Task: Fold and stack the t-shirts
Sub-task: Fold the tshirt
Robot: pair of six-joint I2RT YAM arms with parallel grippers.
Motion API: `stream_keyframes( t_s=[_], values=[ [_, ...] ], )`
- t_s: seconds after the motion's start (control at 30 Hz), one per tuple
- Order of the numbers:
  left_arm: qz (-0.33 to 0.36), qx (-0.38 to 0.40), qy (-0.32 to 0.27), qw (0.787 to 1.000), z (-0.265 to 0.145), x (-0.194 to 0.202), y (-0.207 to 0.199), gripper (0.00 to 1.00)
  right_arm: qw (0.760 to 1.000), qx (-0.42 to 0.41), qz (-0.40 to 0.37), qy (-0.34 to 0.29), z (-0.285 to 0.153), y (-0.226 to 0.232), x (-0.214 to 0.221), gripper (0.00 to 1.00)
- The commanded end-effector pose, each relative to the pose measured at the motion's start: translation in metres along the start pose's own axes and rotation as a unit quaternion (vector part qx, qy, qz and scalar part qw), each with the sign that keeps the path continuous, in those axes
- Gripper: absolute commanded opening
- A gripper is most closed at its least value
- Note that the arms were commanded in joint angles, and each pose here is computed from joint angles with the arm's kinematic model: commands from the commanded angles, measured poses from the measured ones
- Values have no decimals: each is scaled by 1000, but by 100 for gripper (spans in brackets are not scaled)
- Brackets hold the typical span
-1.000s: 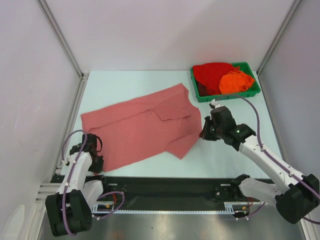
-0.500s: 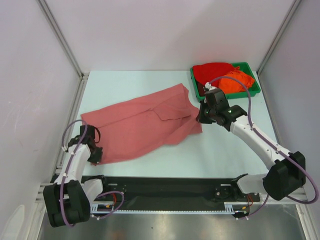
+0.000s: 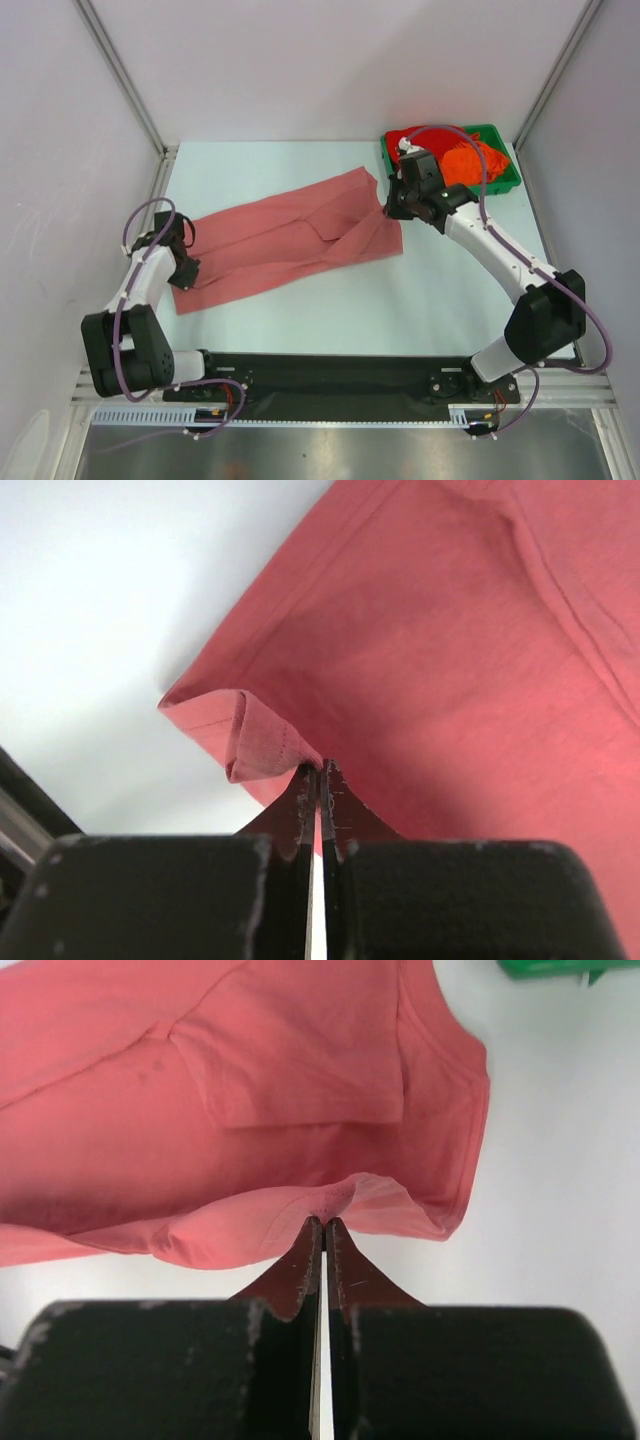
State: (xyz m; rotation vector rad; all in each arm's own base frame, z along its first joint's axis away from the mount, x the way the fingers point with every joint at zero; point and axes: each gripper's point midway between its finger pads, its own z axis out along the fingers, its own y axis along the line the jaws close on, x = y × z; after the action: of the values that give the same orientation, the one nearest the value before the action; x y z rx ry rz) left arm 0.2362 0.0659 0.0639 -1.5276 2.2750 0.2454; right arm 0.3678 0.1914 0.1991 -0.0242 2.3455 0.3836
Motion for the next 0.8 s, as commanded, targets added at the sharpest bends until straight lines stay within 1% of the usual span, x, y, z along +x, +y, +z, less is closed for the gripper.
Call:
stream_keyframes(
  t_s=[0.0, 0.2, 0.33, 0.43, 0.57, 0.77],
  values=[
    [21, 10, -29, 999, 1, -24, -17, 0, 998, -1, -14, -57, 4, 6, -42, 0],
    [38, 7, -30, 999, 9, -37, -36, 0, 998, -8, -21, -60, 26, 13, -55, 0],
    [37, 16, -35, 999, 9, -49, -54, 0, 998, -4, -23, -58, 40, 13, -59, 0],
    [38, 9, -36, 999, 12, -54, -59, 0, 998, 0, -26, -55, 51, 12, -62, 0],
    [40, 1, -26, 999, 21, -51, -62, 1, 998, -4, -27, -63, 60, 14, -74, 0],
    [41, -14, -13, 999, 34, -49, -65, 1, 998, -9, -32, -56, 80, 16, -74, 0]
  ],
)
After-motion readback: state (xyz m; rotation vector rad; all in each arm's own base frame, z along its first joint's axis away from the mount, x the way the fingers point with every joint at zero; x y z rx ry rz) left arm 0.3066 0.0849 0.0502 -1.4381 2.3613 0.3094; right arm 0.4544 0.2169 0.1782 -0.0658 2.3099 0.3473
